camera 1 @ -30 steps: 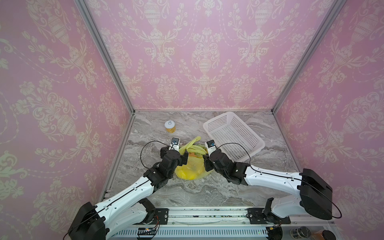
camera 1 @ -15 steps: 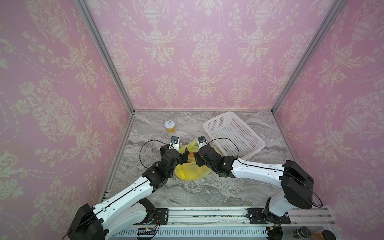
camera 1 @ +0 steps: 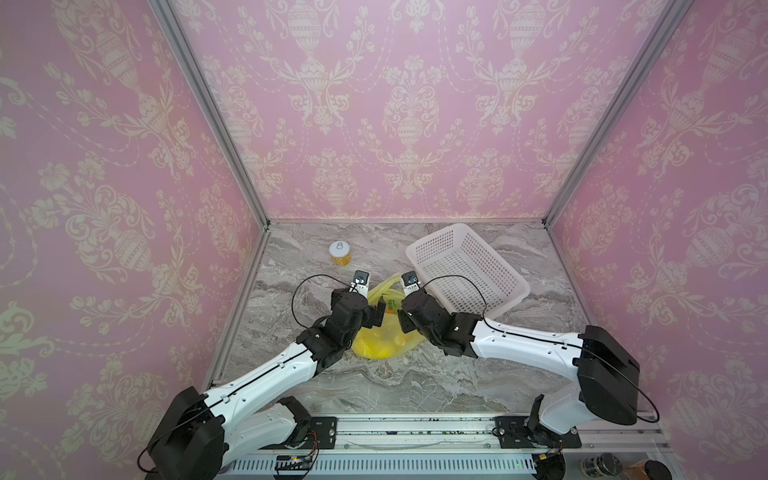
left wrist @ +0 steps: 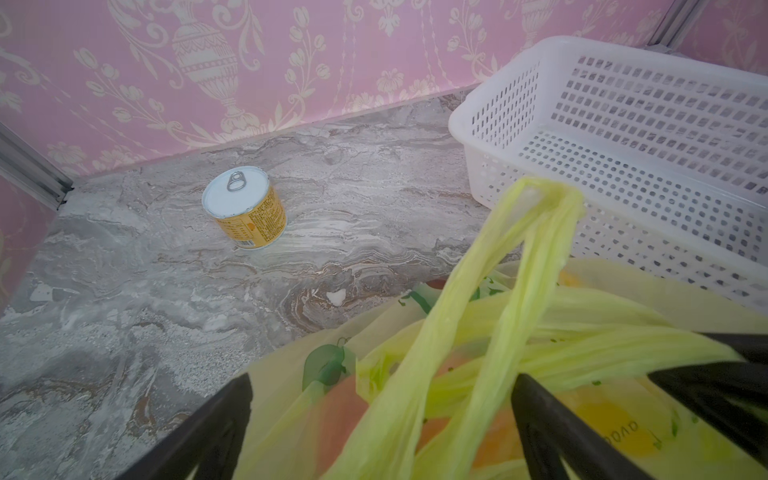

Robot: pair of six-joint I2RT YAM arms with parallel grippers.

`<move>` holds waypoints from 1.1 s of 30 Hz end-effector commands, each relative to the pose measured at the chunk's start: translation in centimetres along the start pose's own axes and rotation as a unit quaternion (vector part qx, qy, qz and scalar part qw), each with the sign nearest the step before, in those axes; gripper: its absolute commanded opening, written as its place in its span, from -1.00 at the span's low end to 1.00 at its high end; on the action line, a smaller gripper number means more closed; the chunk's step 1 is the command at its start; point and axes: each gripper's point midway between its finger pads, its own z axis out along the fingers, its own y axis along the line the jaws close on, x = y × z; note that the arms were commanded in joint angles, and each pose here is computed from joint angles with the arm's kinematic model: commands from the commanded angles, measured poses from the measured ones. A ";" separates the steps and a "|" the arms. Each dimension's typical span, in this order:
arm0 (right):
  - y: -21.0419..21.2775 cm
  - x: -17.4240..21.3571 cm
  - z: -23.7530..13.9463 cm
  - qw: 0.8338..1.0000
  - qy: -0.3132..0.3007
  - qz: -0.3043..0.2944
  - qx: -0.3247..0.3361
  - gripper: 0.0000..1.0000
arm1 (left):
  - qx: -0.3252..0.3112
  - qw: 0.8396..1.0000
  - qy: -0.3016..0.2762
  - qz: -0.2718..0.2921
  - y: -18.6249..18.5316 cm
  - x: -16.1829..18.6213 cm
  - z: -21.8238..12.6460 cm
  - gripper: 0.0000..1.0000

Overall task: Untie the knot of the plastic bag and take out the fruit
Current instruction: 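Lift the handles and pull them apart to open the bag mouth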

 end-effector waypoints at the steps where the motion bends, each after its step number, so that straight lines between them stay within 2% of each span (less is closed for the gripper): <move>1: -0.7 -0.7 -1.5 0.999 -0.033 0.041 -0.005 -0.82 | 0.041 0.999 0.003 0.011 -1.8 -0.9 -0.1 0.99; 6: -1.5 -0.2 -3.0 0.995 -0.055 0.082 -0.024 -0.82 | 0.009 1.000 0.017 0.012 -1.0 -0.8 0.7 0.98; 8: -2.1 0.0 -3.4 0.993 -0.062 0.095 -0.019 -0.81 | -0.005 1.000 0.016 0.010 -0.7 -1.1 0.9 0.82; 10: -2.9 0.2 -3.7 0.992 -0.069 0.105 -0.007 -0.81 | -0.016 1.000 0.012 0.010 -0.4 -1.6 1.0 0.49; 12: -3.9 0.6 -4.1 0.990 -0.077 0.117 0.009 -0.80 | -0.028 1.000 0.004 0.007 -0.1 -2.3 1.0 -0.09; 13: -4.4 0.8 -4.3 0.989 -0.080 0.124 0.017 -0.78 | -0.030 1.000 -0.004 0.003 -0.1 -3.2 1.0 -0.28; 15: -5.1 1.0 -4.7 0.987 -0.086 0.130 0.025 -0.73 | -0.032 0.999 -0.005 0.002 -0.1 -3.5 1.1 -0.52; 19: -5.9 1.2 -5.2 0.983 -0.099 0.154 0.031 -0.66 | -0.037 0.999 -0.011 -0.003 0.2 -3.8 0.9 -0.86; 21: -5.9 1.2 -5.2 0.982 -0.102 0.156 0.028 -0.57 | -0.036 0.999 -0.020 -0.011 0.4 -4.0 0.4 -0.94; 26: -5.4 1.2 -4.9 0.985 -0.090 0.143 0.026 -0.16 | -0.008 0.999 -0.043 -0.029 0.3 -4.0 -1.3 -0.95; 28: -5.5 1.2 -4.7 0.987 -0.080 0.137 0.037 -0.12 | 0.000 0.998 -0.050 -0.033 0.4 -4.1 -1.9 -0.95; 29: -5.5 1.1 -4.5 0.987 -0.076 0.135 0.042 -0.17 | 0.003 0.998 -0.055 -0.035 0.4 -4.1 -2.2 -0.94; 33: -5.4 0.9 -4.3 0.987 -0.069 0.134 0.049 -0.70 | -0.004 0.998 -0.059 -0.034 1.0 -3.6 -2.7 -0.89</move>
